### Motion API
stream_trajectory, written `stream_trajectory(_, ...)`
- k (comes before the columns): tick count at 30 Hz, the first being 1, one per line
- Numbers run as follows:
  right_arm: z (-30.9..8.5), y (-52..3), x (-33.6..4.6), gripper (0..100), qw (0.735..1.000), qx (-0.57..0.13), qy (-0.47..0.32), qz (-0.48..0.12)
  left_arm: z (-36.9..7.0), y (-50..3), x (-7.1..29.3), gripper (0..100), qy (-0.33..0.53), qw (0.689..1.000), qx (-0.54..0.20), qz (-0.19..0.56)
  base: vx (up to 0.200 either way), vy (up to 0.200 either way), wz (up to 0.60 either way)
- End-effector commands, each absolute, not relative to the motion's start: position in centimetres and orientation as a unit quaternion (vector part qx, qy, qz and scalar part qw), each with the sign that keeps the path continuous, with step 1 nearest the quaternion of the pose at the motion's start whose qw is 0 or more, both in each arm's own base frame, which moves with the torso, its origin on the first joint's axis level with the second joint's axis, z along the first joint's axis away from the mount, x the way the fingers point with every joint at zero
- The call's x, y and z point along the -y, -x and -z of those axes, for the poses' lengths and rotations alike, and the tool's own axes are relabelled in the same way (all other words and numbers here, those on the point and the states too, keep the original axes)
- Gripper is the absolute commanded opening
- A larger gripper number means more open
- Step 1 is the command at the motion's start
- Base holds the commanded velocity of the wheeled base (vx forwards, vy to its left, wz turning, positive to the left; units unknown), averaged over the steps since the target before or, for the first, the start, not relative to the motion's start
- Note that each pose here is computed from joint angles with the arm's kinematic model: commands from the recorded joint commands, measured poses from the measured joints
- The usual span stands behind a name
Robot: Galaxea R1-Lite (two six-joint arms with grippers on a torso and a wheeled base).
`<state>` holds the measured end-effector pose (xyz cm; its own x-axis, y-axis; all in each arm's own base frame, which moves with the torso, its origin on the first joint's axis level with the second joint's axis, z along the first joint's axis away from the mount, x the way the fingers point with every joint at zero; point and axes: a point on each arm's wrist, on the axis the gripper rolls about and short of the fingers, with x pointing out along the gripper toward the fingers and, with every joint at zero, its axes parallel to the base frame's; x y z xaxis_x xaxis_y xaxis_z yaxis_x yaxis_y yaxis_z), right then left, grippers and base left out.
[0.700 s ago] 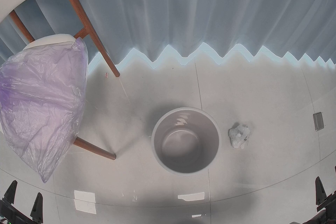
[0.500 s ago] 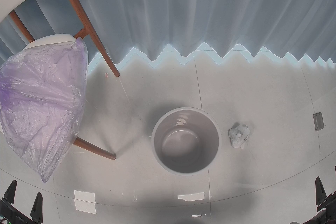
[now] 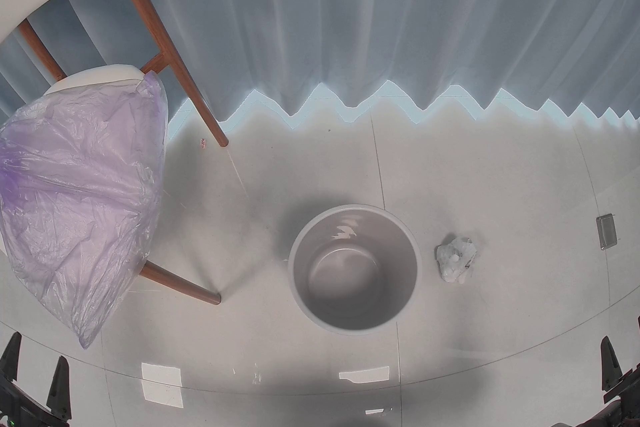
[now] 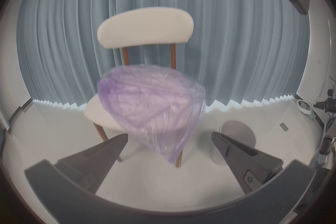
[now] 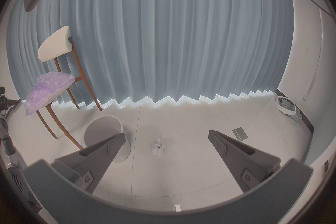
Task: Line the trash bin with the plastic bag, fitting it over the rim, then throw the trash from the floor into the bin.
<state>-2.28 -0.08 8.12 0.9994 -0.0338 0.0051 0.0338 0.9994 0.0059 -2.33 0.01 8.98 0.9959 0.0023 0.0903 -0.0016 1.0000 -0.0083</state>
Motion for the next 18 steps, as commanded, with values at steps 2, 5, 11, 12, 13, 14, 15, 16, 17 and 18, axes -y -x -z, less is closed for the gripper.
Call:
stream_trajectory(2,-7.6,2.3,0.1,100,1.000,0.002,-0.003,0.017,-9.0,2.4,0.0,100,-0.020,0.997,0.070,0.005,0.000,0.000,0.00)
stream_trajectory(5,-7.6,2.3,0.1,100,1.000,0.002,-0.003,0.017,-9.5,2.5,0.1,100,-0.053,0.994,0.096,0.027,0.000,0.000,0.00)
stream_trajectory(11,-7.6,2.3,0.1,100,1.000,0.002,-0.003,0.017,-10.0,2.6,0.4,100,-0.143,0.979,0.127,0.064,0.000,0.000,0.00)
stream_trajectory(12,-7.6,2.3,0.1,100,1.000,0.002,-0.003,0.017,-10.0,2.6,0.4,100,-0.152,0.978,0.129,0.068,0.000,0.000,0.00)
stream_trajectory(13,-7.6,2.3,0.1,100,1.000,0.002,-0.003,0.017,-9.9,2.6,0.4,100,-0.157,0.976,0.129,0.074,0.000,0.000,0.00)
stream_trajectory(14,-7.6,2.3,0.1,100,1.000,0.002,-0.003,0.017,-9.9,2.6,0.4,100,-0.163,0.975,0.128,0.079,0.000,0.000,0.00)
stream_trajectory(15,-7.6,2.3,0.1,100,1.000,0.002,-0.003,0.017,-9.8,2.6,0.5,100,-0.175,0.973,0.127,0.085,0.000,0.000,0.00)
stream_trajectory(16,-7.6,2.3,0.1,100,1.000,0.002,-0.003,0.017,-9.8,2.6,0.5,100,-0.190,0.969,0.126,0.091,0.000,0.000,0.00)
stream_trajectory(17,-7.6,2.3,0.1,100,1.000,0.002,-0.003,0.017,-9.7,2.6,0.5,100,-0.203,0.967,0.124,0.097,0.000,0.000,0.00)
stream_trajectory(18,-7.6,2.3,0.1,100,1.000,0.002,-0.003,0.017,-9.7,2.6,0.5,100,-0.208,0.966,0.122,0.098,0.000,0.000,0.00)
